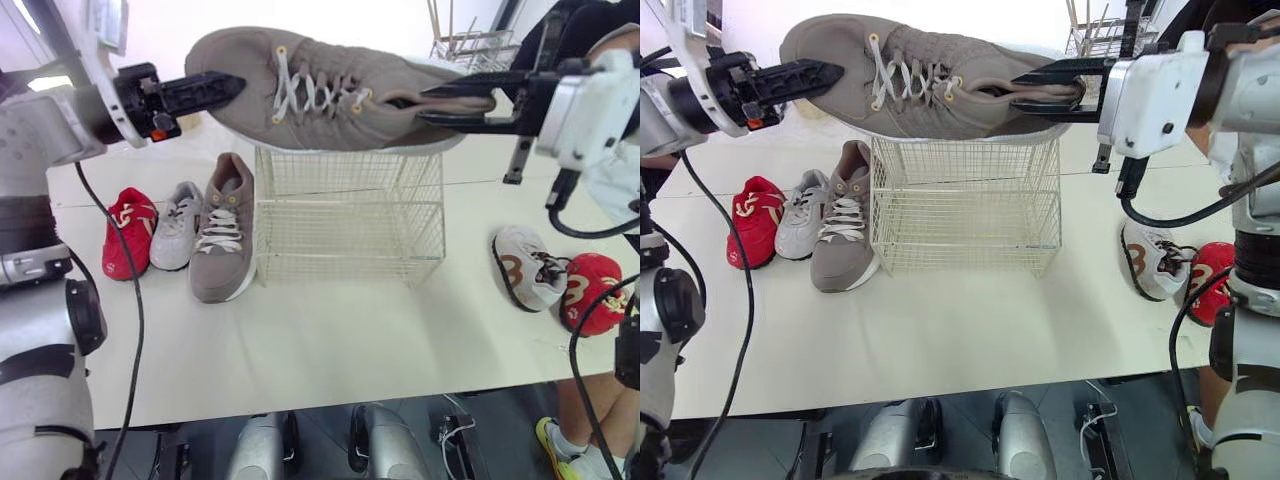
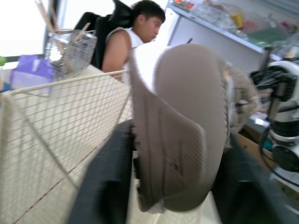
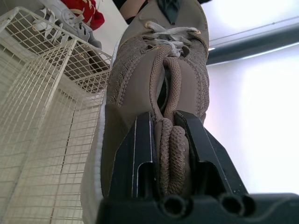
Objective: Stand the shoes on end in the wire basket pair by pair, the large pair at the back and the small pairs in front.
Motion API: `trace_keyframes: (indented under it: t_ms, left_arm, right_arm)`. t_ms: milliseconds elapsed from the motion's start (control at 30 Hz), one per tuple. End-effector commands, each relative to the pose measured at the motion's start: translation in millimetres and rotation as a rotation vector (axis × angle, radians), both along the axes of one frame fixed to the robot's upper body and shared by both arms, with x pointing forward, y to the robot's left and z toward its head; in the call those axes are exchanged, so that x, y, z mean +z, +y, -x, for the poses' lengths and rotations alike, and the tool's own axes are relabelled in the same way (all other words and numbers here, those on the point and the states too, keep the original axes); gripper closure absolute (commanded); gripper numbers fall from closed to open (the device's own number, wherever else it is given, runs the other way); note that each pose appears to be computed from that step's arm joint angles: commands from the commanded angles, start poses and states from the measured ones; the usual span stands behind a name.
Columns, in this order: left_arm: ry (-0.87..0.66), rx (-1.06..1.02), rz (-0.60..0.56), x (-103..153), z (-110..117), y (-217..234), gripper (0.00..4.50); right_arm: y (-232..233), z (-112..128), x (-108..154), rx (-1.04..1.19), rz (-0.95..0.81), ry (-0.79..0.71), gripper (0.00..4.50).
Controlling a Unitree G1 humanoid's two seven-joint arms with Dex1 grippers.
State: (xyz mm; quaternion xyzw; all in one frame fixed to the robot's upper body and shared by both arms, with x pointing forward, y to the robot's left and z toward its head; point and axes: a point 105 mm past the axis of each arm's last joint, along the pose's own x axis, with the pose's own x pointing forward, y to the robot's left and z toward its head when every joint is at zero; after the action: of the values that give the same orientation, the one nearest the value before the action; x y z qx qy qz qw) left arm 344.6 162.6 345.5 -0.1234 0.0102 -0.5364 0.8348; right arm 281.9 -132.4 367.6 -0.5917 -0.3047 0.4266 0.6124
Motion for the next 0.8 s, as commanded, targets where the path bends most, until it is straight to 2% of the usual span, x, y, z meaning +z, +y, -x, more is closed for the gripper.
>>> trace_keyframes:
  t_ms: [33,100,167,333,433,467,533,667,800]
  left_arm:
    - [-0.061,-0.134,0.092,21,17,-18,4.03]
    - [-0.063,-0.133,0.139,24,17,-18,4.03]
    - [-0.059,-0.134,0.216,28,16,-17,4.03]
    - [-0.04,-0.077,0.435,35,9,-8,4.03]
    - [-0.029,-0.052,0.501,29,8,-8,4.03]
    - [-0.032,-0.052,0.521,28,9,-9,4.03]
    - [-0.035,-0.047,0.573,28,10,-10,4.03]
    - [-0.037,-0.045,0.664,29,12,-17,4.03]
    - [-0.021,-0.076,0.714,29,14,-28,4.03]
  right_arm:
    - [7,11,15,0.035,-0.013,-0.076,4.29]
    - [3,11,16,0.012,-0.034,-0.046,4.29]
    - [-3,11,21,-0.014,-0.128,0.056,4.29]
    - [-29,15,42,-0.062,-0.49,0.391,1.82]
    - [-54,15,48,-0.102,-0.684,0.516,0.23]
    - [-64,14,48,-0.112,-0.765,0.568,0.05]
    - [-83,14,43,-0.115,-0.912,0.657,0.05]
    - [-105,12,13,-0.1,-1.156,0.827,0.05]
    - [-82,3,-15,-0.016,-1.265,0.938,0.05]
